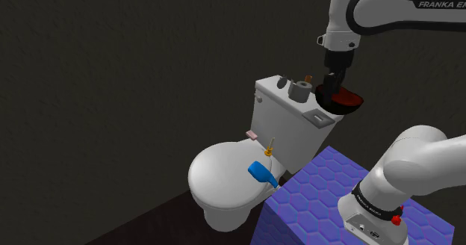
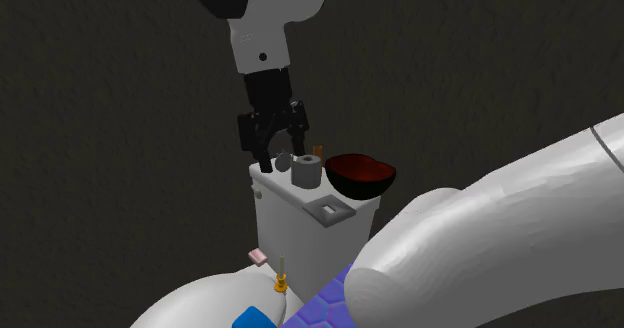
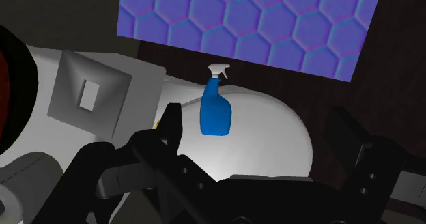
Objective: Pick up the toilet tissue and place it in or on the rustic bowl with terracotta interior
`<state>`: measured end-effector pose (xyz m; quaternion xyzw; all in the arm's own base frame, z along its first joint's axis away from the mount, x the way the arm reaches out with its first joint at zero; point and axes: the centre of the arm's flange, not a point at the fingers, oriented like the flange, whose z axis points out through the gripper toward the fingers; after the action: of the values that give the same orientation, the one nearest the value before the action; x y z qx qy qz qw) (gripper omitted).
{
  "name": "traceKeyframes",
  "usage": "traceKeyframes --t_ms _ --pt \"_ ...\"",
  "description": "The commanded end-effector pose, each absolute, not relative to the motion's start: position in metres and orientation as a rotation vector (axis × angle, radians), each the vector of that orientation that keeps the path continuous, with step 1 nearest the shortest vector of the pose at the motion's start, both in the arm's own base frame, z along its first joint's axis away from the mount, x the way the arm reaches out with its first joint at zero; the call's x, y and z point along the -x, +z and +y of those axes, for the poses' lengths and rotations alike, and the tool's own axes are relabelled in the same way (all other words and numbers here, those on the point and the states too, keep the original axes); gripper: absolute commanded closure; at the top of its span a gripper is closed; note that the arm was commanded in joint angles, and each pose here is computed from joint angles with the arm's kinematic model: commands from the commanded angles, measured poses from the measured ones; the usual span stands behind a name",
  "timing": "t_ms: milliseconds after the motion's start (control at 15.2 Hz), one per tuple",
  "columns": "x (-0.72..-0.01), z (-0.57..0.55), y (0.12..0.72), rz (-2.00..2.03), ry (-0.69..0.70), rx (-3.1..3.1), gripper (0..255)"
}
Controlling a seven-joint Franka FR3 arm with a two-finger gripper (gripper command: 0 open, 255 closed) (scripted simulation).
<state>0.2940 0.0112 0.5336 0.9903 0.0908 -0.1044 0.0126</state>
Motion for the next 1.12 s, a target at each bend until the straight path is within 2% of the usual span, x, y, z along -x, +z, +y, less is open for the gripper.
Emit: traceKeyframes --t_ms 0,1056 --pt "-0.294 0.011 0.534 0.283 -0.325 -3.086 0" --pt "-0.427 -0.126 0.459 0.213 -0.192 -3.122 0"
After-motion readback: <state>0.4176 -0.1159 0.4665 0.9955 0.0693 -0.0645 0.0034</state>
